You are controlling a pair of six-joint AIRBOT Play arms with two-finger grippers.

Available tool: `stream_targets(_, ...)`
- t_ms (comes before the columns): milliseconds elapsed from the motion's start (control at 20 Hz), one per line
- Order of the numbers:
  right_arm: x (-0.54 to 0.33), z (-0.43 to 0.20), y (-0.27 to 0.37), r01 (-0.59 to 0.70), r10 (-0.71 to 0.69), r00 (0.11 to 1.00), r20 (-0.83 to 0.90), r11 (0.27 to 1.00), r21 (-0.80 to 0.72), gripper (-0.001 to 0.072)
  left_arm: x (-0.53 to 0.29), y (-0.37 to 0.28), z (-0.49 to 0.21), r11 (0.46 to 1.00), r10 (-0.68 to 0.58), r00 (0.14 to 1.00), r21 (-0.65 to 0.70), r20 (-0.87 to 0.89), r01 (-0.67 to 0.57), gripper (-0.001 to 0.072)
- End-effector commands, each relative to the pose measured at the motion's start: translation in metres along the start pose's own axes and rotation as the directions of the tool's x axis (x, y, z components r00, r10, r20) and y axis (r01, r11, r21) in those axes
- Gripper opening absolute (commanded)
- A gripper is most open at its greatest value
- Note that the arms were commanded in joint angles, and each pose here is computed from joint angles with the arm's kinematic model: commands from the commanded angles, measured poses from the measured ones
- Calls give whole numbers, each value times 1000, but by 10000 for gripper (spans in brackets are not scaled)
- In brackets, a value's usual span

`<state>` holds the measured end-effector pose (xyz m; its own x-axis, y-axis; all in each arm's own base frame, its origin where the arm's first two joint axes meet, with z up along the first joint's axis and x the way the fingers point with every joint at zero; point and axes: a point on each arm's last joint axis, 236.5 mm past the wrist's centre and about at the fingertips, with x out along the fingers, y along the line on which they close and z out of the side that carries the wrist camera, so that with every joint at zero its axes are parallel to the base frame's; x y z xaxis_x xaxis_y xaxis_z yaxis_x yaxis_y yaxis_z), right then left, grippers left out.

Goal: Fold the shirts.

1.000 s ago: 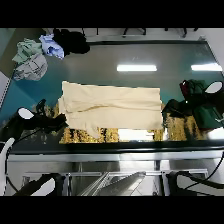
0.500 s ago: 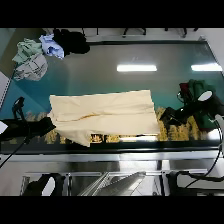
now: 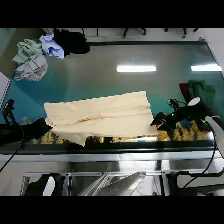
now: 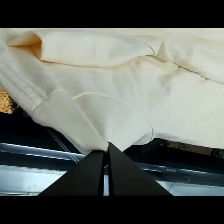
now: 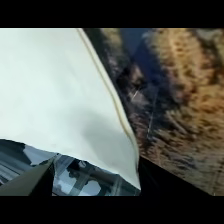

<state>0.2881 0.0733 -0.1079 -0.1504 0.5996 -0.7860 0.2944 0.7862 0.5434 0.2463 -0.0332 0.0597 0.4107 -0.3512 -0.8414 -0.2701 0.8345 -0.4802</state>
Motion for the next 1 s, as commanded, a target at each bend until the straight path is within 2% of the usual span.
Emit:
stream_targets(0, 15, -13, -8, 34, -34, 999, -32, 999, -6, 551, 6, 2, -1, 1000, -4, 999, -20, -31, 3, 10)
stream_targets(50, 14, -14, -6, 35, -35, 999, -31, 999, -15, 321, 9, 4, -2, 1000, -1, 999, -28, -52, 0, 10)
stream_targets(100, 10, -14, -3, 35, -36, 999, -16, 999, -41, 27, 12, 6, -3, 999, 0, 998, -34, -70, -2, 10)
stream_targets(200, -8, -13, -1, 81, -77, 996, 42, 992, -97, 20, 18, 4, -9, 1000, -18, 993, -18, -118, 16, 10)
stream_targets(400, -76, -30, -17, 337, -302, 928, 217, 930, -148, 20, 15, 8, -16, 999, -1, 990, 40, -144, 7, 10)
stream_targets(550, -104, -55, 6, 338, -282, 905, 320, 932, -133, 20, 2, 17, -21, 994, 63, 992, 92, -108, -53, 10)
stream_targets(750, -112, -91, 18, 324, -276, 902, 333, 941, -98, 20, -8, 16, -25, 991, 76, 994, 115, -82, -67, 10)
stream_targets(850, -121, -77, 25, 325, -255, 871, 419, 940, -102, 20, 1, 18, -16, 993, 69, 994, 98, -79, -61, 10)
stream_targets(950, -125, -53, 27, 322, -241, 843, 482, 942, -93, 20, 20, 11, 6, 999, 7, 998, 46, -63, -4, 10)
